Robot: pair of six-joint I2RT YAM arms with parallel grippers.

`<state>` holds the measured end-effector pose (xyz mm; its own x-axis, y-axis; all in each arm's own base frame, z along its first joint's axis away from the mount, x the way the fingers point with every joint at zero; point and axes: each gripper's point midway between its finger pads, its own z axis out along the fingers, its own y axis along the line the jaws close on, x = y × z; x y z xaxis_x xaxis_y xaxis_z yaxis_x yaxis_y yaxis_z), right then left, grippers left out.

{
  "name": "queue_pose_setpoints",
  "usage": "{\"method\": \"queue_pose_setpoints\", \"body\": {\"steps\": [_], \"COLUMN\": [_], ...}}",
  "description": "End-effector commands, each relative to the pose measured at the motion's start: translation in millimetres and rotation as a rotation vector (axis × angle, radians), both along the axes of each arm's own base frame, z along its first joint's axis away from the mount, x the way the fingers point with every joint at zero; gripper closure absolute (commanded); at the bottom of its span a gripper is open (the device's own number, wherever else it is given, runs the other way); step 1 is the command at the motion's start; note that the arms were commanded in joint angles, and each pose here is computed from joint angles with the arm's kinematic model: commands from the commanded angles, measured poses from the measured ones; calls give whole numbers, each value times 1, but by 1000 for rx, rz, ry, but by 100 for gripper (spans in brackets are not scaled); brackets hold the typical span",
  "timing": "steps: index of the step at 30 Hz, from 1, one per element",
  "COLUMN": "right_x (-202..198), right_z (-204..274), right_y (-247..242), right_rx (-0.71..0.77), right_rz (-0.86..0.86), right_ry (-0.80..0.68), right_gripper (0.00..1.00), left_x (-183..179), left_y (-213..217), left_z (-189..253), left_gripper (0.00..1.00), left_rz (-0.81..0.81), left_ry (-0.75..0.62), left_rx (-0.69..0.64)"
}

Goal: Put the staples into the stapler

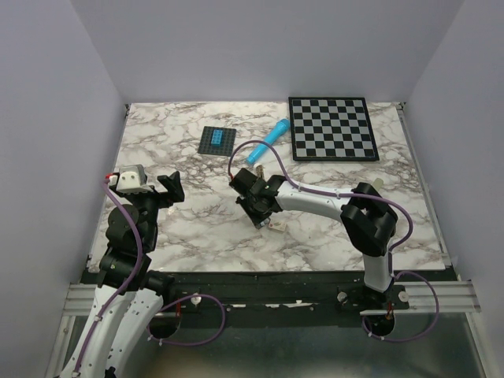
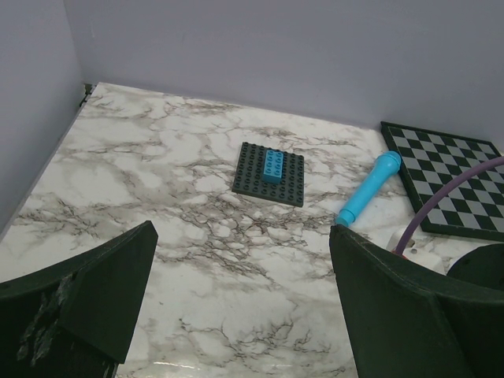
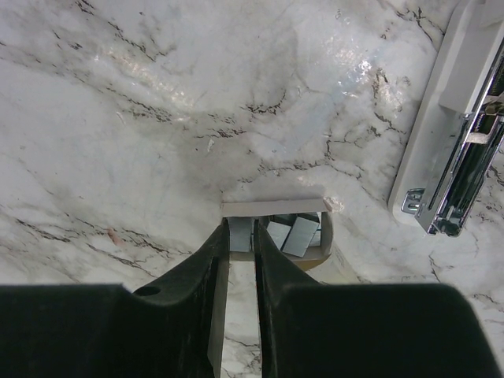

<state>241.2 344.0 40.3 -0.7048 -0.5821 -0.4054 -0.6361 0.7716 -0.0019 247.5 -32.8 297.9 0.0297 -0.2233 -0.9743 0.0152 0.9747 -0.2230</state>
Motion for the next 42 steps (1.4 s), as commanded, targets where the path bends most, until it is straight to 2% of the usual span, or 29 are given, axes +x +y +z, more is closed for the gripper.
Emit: {"method": "queue_pose_setpoints", "body": {"steps": [1,42], "right_x": [1,-7], "right_z": [2,-30], "right_y": [0,-3], "right_rx": [-16,-84], "right_rz": [2,28], "right_ry": [-12,42], "right_gripper": [74,70], "left_x": [0,0], "left_y": [-3,-3], "left_z": [3,4], "left_gripper": [1,1], "left_rz": [-18,-20], "left_ry": [-21,-22], "left_rx": [-15,-16]}}
